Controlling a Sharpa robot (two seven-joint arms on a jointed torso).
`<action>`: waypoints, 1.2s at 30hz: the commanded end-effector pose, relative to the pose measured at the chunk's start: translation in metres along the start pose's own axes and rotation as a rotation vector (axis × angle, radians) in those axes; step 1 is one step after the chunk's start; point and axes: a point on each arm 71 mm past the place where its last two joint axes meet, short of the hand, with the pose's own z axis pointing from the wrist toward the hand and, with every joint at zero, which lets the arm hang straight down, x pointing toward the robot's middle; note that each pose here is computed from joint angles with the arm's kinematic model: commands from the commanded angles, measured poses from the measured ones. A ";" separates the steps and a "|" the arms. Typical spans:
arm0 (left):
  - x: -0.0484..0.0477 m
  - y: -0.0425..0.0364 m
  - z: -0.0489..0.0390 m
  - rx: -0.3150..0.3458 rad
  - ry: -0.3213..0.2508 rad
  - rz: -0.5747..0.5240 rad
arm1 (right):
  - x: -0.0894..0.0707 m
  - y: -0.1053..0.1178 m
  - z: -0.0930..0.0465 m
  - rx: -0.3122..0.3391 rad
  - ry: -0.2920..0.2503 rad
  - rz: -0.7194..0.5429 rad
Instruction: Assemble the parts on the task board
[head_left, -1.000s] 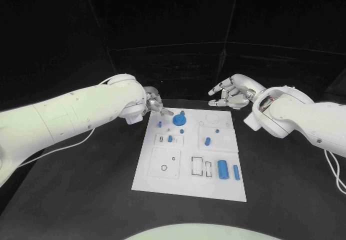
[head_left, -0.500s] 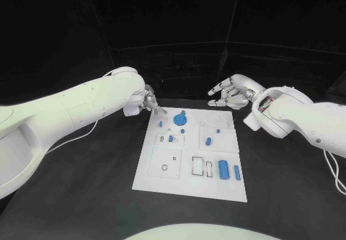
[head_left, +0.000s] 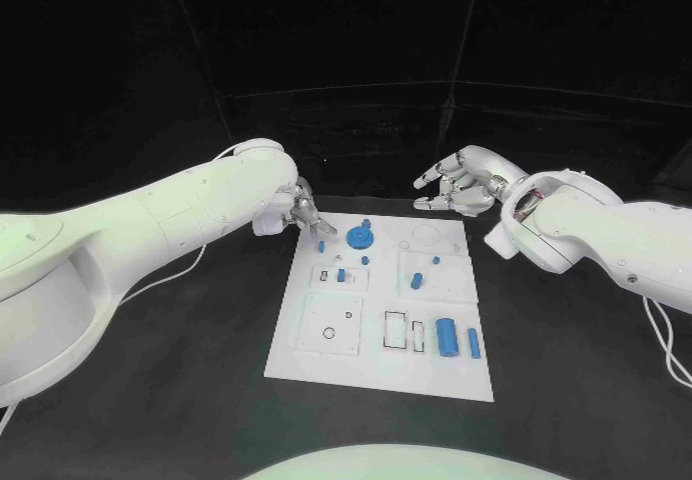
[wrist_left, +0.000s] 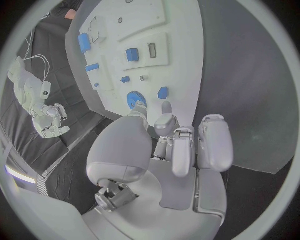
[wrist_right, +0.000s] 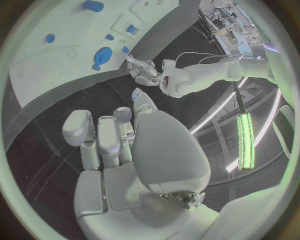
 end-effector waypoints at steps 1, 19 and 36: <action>0.0031 -0.0003 0.0023 0.001 0.025 0.022 | 0.000 0.002 0.001 -0.013 0.004 0.003; 0.0094 0.0031 0.0118 -0.029 0.016 0.022 | 0.001 0.003 0.001 -0.015 0.006 0.003; 0.0130 -0.0006 0.0140 -0.025 0.032 0.029 | 0.001 0.003 0.002 -0.017 0.008 0.003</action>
